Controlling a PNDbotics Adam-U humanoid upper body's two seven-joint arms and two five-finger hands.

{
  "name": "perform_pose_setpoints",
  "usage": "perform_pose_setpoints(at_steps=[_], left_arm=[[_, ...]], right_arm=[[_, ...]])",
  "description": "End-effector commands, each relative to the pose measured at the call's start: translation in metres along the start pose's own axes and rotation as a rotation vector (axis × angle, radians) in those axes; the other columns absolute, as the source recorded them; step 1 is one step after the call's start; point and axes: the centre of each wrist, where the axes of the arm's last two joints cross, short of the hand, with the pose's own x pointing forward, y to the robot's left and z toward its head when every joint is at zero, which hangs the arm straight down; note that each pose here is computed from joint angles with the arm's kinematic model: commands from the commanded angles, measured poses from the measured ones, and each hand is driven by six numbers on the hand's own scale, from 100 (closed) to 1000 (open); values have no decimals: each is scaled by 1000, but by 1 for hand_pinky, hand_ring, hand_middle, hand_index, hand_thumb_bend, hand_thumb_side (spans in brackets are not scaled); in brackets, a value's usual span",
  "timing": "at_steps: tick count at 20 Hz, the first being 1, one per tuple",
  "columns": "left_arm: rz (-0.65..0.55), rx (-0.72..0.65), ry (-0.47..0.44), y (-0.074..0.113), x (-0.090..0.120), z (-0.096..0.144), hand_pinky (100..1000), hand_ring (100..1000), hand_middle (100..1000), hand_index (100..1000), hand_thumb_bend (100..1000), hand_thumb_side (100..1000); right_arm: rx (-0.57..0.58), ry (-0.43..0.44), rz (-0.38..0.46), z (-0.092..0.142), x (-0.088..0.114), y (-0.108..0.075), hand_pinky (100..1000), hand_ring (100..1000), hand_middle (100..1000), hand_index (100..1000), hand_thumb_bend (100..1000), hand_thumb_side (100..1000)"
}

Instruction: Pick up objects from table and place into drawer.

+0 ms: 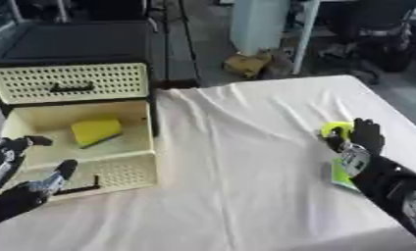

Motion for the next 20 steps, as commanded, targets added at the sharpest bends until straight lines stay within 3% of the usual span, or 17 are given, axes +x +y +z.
perform_pose_setpoints(at_steps=[1, 4, 5, 7, 15, 20], left_arm=[[-19, 32, -7, 10, 0, 0, 100, 100, 100, 785, 476, 1000], [-18, 35, -8, 11, 1, -1, 100, 100, 100, 785, 476, 1000], [-17, 35, -8, 11, 1, -1, 100, 100, 100, 785, 476, 1000], [-15, 35, -8, 11, 1, -1, 100, 100, 100, 785, 475, 1000], [-9, 38, -10, 12, 2, -1, 100, 100, 100, 784, 474, 1000], [-7, 37, -9, 12, 2, -1, 100, 100, 100, 784, 472, 1000]], right_arm=[[-16, -38, -15, -4, 11, -9, 839, 996, 888, 904, 100, 554], [-12, -60, -30, -1, 19, -7, 839, 1000, 889, 906, 108, 609], [-10, -67, -34, 0, 22, -6, 839, 1000, 890, 907, 189, 638], [-3, -80, -47, 2, 25, -4, 840, 1000, 892, 908, 123, 647], [103, -109, -92, 10, 30, 5, 793, 979, 891, 913, 172, 737], [220, -124, -88, 12, 28, 10, 661, 862, 849, 877, 206, 661]])
